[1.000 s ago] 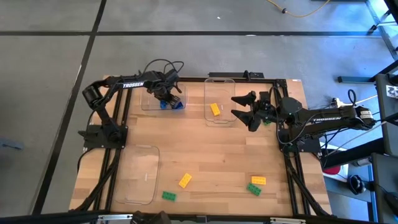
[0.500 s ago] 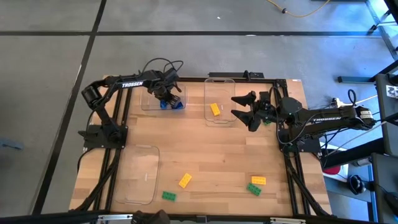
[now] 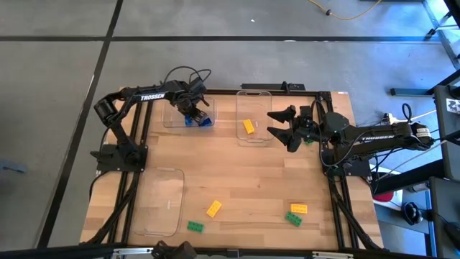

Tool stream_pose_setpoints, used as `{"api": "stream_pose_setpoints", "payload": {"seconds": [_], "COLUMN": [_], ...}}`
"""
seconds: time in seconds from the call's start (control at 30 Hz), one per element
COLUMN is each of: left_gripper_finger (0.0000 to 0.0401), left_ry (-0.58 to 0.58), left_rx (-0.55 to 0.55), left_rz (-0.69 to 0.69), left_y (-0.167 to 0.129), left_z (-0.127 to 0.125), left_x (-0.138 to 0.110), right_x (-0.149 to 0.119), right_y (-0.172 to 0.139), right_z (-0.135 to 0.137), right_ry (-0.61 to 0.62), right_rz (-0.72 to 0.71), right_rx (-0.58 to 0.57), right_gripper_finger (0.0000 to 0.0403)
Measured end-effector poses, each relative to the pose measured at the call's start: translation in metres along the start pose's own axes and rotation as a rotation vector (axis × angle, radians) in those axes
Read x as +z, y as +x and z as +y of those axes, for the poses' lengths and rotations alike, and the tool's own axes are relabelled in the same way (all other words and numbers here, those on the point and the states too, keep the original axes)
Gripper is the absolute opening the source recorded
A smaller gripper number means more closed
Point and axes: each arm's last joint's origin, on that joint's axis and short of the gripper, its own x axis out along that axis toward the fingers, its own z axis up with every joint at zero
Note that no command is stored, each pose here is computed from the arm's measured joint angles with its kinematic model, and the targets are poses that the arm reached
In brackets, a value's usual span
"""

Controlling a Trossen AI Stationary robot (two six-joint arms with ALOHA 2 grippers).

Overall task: Sort & place blocks by color
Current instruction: Put the blue game piece into the top left transparent bin

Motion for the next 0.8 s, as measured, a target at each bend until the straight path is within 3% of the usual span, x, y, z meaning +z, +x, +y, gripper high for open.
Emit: {"api": "stream_pose_setpoints", "payload": {"seconds": [0.5, 0.8], "left_gripper_finger": [0.0118, 0.0201], "left_ry": [-0.027, -0.065], "left_rx": [0.030, 0.022], "left_rz": [-0.012, -0.010], "left_y": [0.0000, 0.0000], "left_z": [0.0014, 0.0051], "left_x": [0.0007, 0.0017], "right_x": [0.0000, 0.0000], "right_y": [0.0000, 0.0000], "right_z": [0.0001, 0.0001], "right_ry": [0.000, 0.000], "right_rz": [0.001, 0.001], "right_rx": [0.002, 0.002], "right_gripper_finger": [0.0378, 0.0378]}}
